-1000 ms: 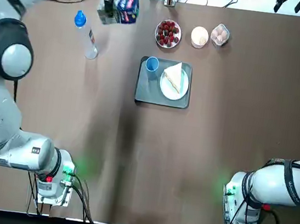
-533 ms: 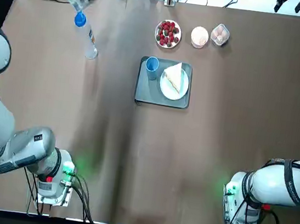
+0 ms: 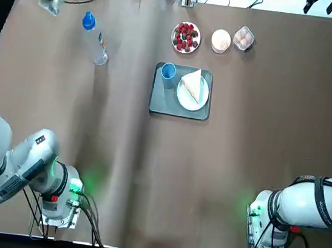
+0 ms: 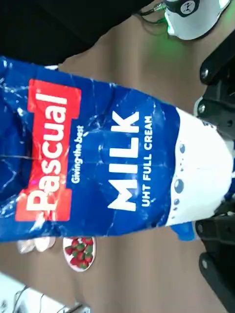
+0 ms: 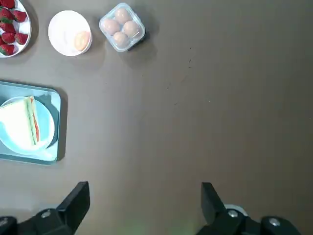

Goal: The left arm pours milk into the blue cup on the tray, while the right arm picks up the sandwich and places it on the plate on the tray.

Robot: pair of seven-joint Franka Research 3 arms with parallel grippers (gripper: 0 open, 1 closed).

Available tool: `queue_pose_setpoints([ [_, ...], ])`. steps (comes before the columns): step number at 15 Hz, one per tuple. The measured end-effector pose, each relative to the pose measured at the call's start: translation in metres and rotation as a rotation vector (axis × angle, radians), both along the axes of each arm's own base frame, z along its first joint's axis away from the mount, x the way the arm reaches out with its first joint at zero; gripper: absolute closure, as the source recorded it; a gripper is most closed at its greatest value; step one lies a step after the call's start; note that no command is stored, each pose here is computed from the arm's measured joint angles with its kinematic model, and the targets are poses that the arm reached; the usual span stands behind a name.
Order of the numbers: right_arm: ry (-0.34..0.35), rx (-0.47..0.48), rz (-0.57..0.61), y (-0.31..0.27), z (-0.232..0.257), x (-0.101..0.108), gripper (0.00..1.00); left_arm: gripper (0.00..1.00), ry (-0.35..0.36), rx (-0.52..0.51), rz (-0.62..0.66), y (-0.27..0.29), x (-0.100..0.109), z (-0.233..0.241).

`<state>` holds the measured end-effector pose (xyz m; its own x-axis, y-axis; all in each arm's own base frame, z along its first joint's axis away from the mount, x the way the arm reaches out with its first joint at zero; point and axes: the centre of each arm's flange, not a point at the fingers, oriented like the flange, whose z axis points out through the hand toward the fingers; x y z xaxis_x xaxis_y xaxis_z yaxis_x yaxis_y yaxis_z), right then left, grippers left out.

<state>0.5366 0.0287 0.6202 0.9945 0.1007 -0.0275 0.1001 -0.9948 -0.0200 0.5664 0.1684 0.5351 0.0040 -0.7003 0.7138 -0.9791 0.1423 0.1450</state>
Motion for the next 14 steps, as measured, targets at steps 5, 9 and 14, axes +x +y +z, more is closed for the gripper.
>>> queue_pose_setpoints([
  [5, 0.0, 0.0, 0.0, 0.0, 0.0, 0.0, 0.0, 0.48, -0.006, -0.188, 0.057, 0.097, -0.016, -0.076],
  [9, 0.0, 0.0, 0.0, 0.0, 0.0, 0.0, 0.0, 0.48, 0.014, -0.365, 0.065, 0.131, -0.019, -0.176],
  [14, 0.0, 0.0, 0.0, 0.0, 0.0, 0.0, 0.0, 0.48, -0.051, -0.478, 0.051, 0.163, -0.038, -0.26],
])
